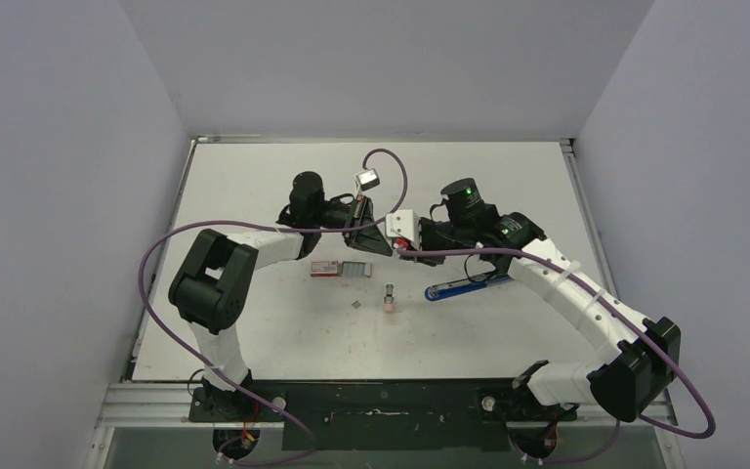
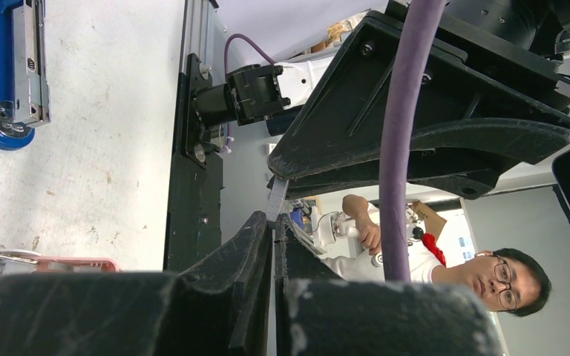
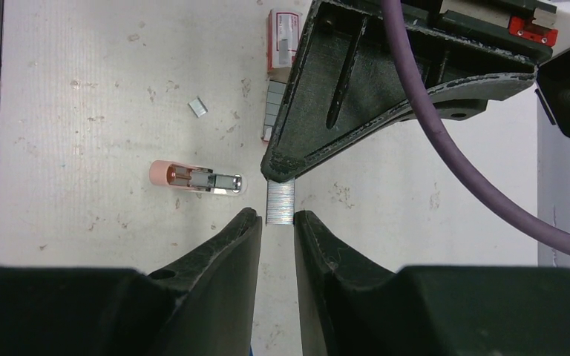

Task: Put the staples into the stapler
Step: Pick up the staple from the center of the board.

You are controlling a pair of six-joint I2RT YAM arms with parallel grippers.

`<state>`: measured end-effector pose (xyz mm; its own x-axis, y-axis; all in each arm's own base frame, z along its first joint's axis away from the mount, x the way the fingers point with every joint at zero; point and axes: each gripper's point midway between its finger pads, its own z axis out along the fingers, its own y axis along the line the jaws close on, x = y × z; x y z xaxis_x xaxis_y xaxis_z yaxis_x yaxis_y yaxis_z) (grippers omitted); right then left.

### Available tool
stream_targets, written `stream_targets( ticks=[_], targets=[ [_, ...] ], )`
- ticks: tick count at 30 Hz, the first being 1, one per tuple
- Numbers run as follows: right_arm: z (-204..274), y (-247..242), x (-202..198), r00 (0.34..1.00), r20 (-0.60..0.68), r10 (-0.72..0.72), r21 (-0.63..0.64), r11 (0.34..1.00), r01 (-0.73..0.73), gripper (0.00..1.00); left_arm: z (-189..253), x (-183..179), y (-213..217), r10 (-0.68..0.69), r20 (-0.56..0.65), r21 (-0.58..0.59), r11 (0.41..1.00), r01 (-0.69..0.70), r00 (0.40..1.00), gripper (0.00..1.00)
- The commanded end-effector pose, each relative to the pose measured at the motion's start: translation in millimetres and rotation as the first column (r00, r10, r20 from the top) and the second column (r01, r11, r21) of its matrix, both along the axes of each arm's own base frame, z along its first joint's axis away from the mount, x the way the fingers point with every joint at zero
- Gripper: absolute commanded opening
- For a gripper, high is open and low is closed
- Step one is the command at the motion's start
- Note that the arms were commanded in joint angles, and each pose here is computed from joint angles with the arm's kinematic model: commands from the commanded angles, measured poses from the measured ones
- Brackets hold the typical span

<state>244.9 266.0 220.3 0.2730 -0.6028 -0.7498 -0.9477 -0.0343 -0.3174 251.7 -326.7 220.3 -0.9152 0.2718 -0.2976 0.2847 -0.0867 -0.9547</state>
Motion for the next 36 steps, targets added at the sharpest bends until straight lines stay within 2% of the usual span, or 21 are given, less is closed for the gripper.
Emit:
stream_targets(
  ticks=[1,10,14,24,30,36],
  targets=[
    [6.2,11.0,2.2,1.000,0.014,0.021,0.039,0.999,-0.022,0.24,7.1,0.1,-2.0,-0.021,0.043,-0.020,1.000,0.022,0.999,0.00],
    [4.3,10.6,3.7,1.000,0.012,0.011,0.037,0.999,-0.012,0.13,7.2,-0.2,-1.6,-0.022,0.042,-0.020,1.000,0.022,0.999,0.00],
    [2.8,10.0,4.2,1.000,0.014,0.010,0.033,0.999,-0.010,0.12,8.1,0.1,-2.0,-0.021,0.048,-0.023,0.999,0.022,0.999,0.00],
    [-5.8,-11.6,6.2,1.000,-0.002,-0.027,-0.013,1.000,0.027,0.09,20.2,3.3,7.1,0.031,0.181,-0.100,0.995,-0.013,0.983,0.40],
    [-26.3,-57.7,-2.2,0.995,-0.083,-0.062,-0.141,0.989,0.050,0.09,33.2,30.6,36.8,0.147,0.304,-0.187,0.978,-0.092,0.941,0.46],
    [-50.4,-106.7,-2.4,0.984,-0.151,-0.099,-0.301,0.952,0.050,0.08,32.5,51.6,57.9,0.188,0.335,-0.205,0.971,-0.124,0.923,0.46]
  ],
)
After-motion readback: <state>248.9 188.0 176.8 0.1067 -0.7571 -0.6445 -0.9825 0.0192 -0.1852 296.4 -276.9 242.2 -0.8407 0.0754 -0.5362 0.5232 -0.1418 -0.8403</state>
